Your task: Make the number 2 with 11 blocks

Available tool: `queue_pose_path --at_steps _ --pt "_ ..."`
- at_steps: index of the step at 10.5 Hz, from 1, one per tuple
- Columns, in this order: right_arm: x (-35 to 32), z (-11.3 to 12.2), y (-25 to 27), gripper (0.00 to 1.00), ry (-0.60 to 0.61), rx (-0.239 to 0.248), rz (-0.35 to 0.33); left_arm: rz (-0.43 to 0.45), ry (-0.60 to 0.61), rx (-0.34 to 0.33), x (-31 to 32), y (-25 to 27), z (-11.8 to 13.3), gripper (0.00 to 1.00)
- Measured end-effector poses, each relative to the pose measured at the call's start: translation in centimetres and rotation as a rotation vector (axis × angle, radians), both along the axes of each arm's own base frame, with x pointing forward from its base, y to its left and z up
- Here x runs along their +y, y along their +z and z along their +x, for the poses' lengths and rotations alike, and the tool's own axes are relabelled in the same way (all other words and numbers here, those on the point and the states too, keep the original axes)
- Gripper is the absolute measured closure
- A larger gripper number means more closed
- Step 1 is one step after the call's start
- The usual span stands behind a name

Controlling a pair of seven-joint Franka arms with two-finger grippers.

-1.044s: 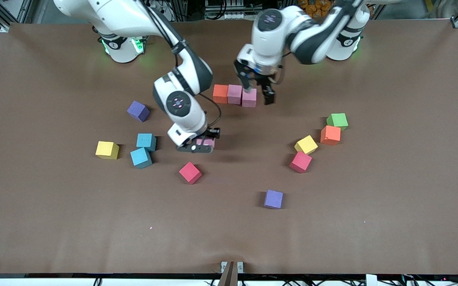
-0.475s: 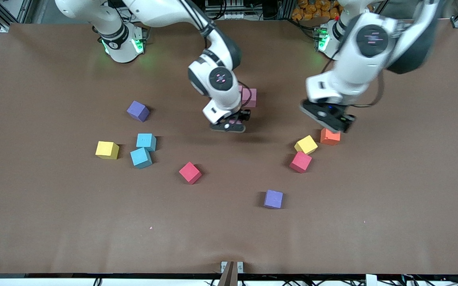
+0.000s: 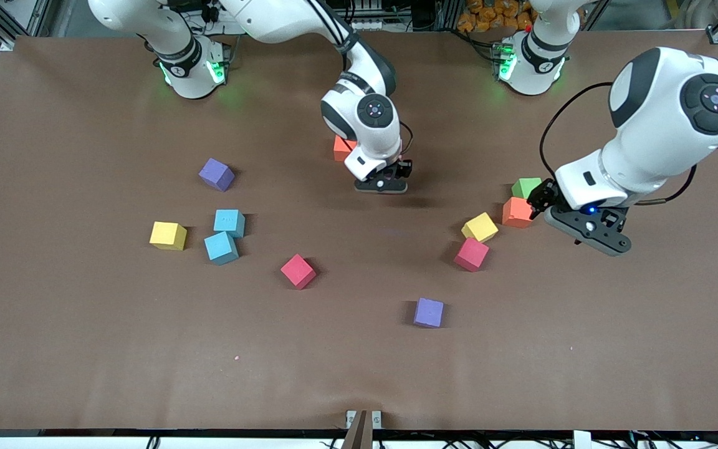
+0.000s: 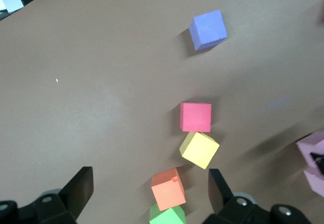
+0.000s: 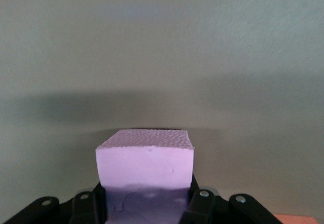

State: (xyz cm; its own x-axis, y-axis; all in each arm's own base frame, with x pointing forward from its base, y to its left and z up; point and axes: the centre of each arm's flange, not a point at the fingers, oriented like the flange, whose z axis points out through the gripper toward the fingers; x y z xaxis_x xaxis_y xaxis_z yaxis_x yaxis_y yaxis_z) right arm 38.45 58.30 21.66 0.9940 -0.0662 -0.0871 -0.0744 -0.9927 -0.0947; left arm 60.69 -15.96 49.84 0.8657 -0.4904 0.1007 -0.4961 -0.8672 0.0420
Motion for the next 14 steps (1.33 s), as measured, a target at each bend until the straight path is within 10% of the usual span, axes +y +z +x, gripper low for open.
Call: queue_pose_path --at_steps 10,14 --pt "1.0 -2.1 -1.2 0.43 0.033 0.009 -0.019 0.001 0.165 0.034 -1.1 -1.1 0.4 0.0" --pt "1.0 -2.4 -1.5 0.0 0.036 0.014 -0.029 0.056 0.153 0.039 -3.0 -2.7 0.2 0.0"
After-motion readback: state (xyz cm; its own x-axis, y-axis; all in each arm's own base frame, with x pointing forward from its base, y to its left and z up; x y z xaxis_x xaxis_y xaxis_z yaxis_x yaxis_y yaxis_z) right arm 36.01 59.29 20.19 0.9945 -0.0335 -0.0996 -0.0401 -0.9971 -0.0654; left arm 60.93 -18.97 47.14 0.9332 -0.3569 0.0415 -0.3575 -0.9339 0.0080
